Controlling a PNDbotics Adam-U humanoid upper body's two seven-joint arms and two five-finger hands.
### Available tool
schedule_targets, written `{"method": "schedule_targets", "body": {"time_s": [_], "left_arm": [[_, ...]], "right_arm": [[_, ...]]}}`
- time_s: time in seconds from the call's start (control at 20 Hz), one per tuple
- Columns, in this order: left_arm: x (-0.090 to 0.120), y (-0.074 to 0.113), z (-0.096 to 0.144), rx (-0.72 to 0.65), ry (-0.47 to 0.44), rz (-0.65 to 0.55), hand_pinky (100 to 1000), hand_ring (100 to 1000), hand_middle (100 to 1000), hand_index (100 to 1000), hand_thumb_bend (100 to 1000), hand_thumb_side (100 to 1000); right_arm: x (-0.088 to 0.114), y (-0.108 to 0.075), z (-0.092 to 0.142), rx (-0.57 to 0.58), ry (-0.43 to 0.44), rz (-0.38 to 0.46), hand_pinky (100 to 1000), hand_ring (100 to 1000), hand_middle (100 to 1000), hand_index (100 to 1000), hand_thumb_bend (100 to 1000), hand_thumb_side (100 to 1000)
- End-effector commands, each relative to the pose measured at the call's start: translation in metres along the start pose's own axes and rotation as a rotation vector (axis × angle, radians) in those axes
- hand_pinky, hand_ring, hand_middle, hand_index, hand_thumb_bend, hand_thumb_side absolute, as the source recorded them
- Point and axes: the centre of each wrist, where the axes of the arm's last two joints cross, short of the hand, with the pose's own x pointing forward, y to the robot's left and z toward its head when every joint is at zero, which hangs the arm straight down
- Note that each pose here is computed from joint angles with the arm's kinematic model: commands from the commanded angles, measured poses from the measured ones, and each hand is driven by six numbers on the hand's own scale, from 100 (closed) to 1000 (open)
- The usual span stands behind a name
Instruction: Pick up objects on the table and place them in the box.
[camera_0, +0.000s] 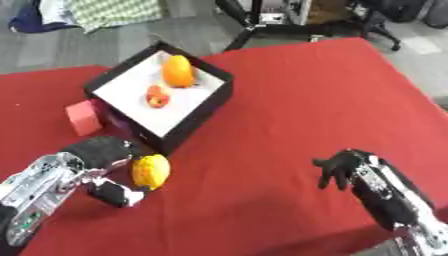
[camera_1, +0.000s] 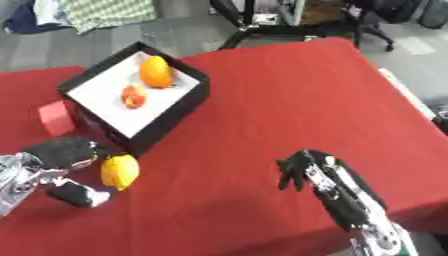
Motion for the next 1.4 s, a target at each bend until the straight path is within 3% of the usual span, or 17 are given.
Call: {"method": "schedule_targets", "body": {"time_s": [0.05,0.2,0.4,0.75,1.0,1.4], "left_arm": [[-0.006,0.008,0.0,0.057,0.03,-0.028,727,515,464,640,115,294],[-0.015,0.021,0.011,0.155,0.083,0.007,712,487,420,595,100,249],[-0.024,0.045,0.034,0.291,0.131,0.033,709,486,425,603,100,231],[-0.024,0.118,0.071,0.449,0.151,0.058,724,518,477,674,100,237],[-0.011,0.143,0.045,0.427,0.177,0.08,737,547,516,715,100,313],[0.008,0.15,-0.009,0.392,0.266,0.128,747,599,589,770,100,424]], "right_arm": [[0.007,-0.002,-0.001,0.005,-0.017,0.025,895,466,264,565,100,707],[0.007,-0.003,-0.001,-0.001,-0.018,0.027,895,466,264,565,100,713],[0.008,-0.003,-0.001,-0.001,-0.018,0.029,896,466,264,565,100,711],[0.006,-0.003,0.001,0.006,-0.011,0.026,896,466,264,565,100,698],[0.006,-0.001,0.0,0.015,-0.01,0.019,895,466,264,565,100,708],[0.007,0.001,-0.003,0.028,-0.023,0.004,895,466,264,565,100,695]]}}
